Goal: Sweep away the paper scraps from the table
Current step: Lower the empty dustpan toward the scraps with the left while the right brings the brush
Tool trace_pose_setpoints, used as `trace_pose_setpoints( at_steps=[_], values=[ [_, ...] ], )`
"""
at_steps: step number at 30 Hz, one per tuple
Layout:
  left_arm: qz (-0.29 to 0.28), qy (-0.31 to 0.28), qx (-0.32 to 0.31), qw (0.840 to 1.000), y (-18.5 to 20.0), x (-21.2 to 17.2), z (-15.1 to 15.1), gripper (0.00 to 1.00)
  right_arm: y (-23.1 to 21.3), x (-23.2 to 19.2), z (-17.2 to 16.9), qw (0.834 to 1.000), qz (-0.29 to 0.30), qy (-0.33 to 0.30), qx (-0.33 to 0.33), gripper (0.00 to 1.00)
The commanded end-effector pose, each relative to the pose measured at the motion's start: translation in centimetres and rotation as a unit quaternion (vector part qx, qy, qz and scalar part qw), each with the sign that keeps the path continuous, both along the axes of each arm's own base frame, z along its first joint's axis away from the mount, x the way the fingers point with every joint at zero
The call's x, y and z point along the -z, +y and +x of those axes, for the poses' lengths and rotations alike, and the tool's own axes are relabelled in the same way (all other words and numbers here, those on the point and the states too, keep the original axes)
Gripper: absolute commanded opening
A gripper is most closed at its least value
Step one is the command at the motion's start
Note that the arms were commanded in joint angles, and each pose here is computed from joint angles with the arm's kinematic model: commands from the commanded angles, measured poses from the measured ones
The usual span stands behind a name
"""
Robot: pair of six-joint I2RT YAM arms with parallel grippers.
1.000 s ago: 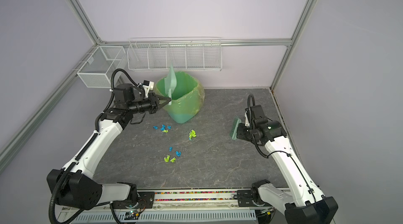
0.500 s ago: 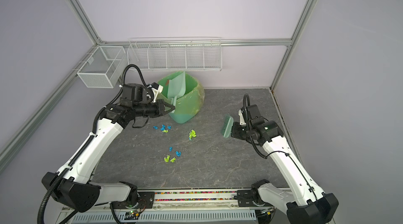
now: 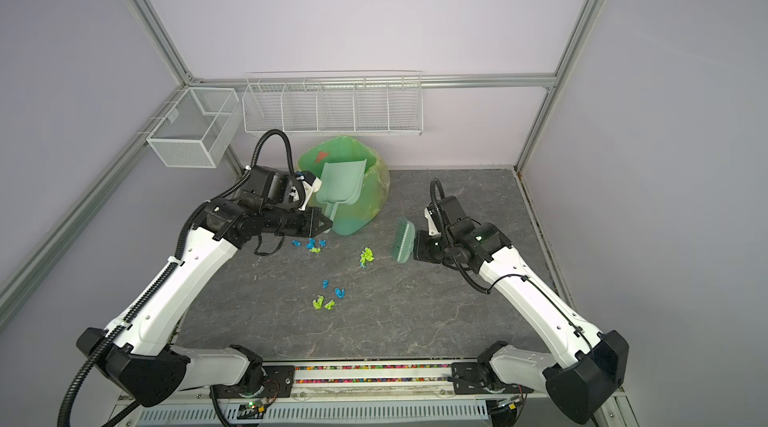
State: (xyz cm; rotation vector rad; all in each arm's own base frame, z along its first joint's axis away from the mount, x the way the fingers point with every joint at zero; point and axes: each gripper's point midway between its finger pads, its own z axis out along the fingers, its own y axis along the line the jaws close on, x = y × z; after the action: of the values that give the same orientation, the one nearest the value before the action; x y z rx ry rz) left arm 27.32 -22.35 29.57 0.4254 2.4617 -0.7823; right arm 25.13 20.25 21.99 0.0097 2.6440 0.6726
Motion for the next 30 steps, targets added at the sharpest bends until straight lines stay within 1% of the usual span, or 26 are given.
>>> trace_pose_setpoints(
  at_steps=[1, 8, 14, 21, 25, 30],
  values=[
    [0.022, -0.018, 0.006, 1.000, 0.9, -1.1, -1.0, 0.00, 2.4, -0.9, 0.9, 1.000, 0.029, -0.008, -0.003, 0.07],
    [0.034, -0.020, 0.009, 0.999, 1.4, -1.1, -2.0, 0.00, 5.6, -0.5, 1.3, 0.999, 0.046, 0.002, -0.021, 0.07],
    [0.068, -0.023, -0.003, 0.997, 2.4, -0.3, -2.4, 0.00, 8.0, 0.3, 1.5, 0.996, 0.081, 0.020, -0.018, 0.07],
    [0.072, -0.024, 0.002, 0.997, 2.7, -0.5, -3.0, 0.00, 9.8, 1.9, 2.2, 0.995, 0.086, 0.045, -0.018, 0.07],
    [0.078, -0.023, -0.012, 0.997, 3.2, -0.1, -2.9, 0.00, 10.9, 2.9, 2.7, 0.994, 0.093, 0.061, -0.022, 0.07],
    [0.066, -0.013, -0.005, 0.998, 2.7, 0.2, -3.3, 0.00, 12.2, 4.9, 3.0, 0.991, 0.094, 0.090, -0.032, 0.07]
  ],
)
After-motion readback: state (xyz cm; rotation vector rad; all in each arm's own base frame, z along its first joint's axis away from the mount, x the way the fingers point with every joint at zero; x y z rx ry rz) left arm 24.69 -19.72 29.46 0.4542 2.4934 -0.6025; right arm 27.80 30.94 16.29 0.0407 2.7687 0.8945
